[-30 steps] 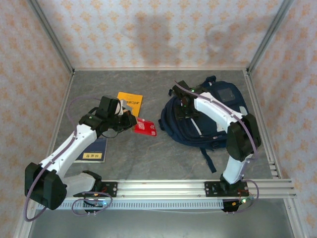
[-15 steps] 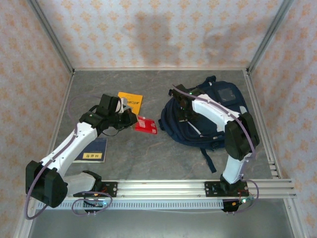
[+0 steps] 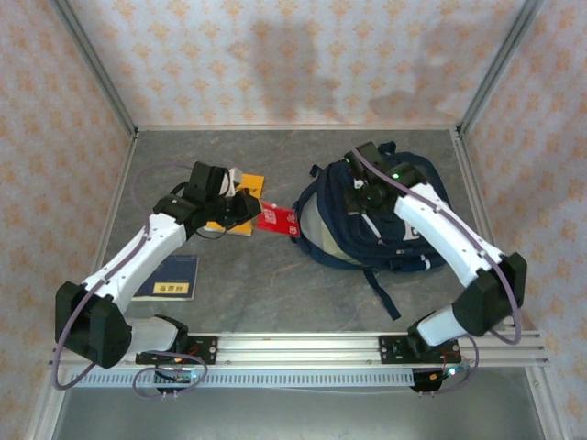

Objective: Pack the student bag

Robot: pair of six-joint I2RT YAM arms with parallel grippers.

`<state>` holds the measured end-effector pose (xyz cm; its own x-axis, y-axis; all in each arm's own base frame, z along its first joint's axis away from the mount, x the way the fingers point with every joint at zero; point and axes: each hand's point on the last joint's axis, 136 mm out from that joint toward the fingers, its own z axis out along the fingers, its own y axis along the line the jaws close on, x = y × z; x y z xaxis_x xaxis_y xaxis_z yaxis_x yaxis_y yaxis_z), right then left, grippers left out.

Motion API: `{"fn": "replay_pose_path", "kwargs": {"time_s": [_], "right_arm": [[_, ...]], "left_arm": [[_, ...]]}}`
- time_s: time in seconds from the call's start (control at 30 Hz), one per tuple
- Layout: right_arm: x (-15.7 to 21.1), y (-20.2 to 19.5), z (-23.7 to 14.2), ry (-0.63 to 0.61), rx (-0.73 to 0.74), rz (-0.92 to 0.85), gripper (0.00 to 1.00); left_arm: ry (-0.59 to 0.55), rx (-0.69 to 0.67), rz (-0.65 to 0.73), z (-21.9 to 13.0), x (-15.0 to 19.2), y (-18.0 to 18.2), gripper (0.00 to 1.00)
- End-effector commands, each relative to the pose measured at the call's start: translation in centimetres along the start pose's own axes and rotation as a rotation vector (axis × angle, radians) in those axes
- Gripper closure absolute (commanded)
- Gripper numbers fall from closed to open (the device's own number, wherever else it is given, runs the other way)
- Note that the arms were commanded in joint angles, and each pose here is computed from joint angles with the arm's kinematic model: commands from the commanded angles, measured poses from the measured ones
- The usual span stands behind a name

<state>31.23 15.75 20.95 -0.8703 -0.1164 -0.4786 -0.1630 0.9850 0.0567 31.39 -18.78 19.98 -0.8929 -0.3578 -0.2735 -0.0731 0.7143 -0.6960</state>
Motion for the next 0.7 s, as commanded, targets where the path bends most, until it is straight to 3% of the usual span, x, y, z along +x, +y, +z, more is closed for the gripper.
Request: {"fn": "replay_pose_path", "kwargs": {"time_s": [0.0, 0.3, 0.43, 0.67], "right_arm": [[-0.4, 1.1, -2.3, -0.074, -0.098, -0.008, 1.0], [0.1, 0.9, -2.7, -0.06, -0.11, 0.026, 0.98], [-0.4, 0.5, -3.5, -0.051, -0.083, 0.063, 0.67], [-1.5, 3.5, -5.2, -0.015, -0.219, 0.099, 0.59]], "left_arm": [[-0.017, 0.146, 0.071, 0.1, -0.9, -4.8, 1.0], [0.042, 0.396, 0.057, 3.6, 0.9, -11.8, 1.0], [0.035, 0.498, 0.041, 3.2, 0.8, -14.1, 1.0], [0.029, 0.549, 0.057, 2.4, 1.0, -15.4, 1.0]]}}
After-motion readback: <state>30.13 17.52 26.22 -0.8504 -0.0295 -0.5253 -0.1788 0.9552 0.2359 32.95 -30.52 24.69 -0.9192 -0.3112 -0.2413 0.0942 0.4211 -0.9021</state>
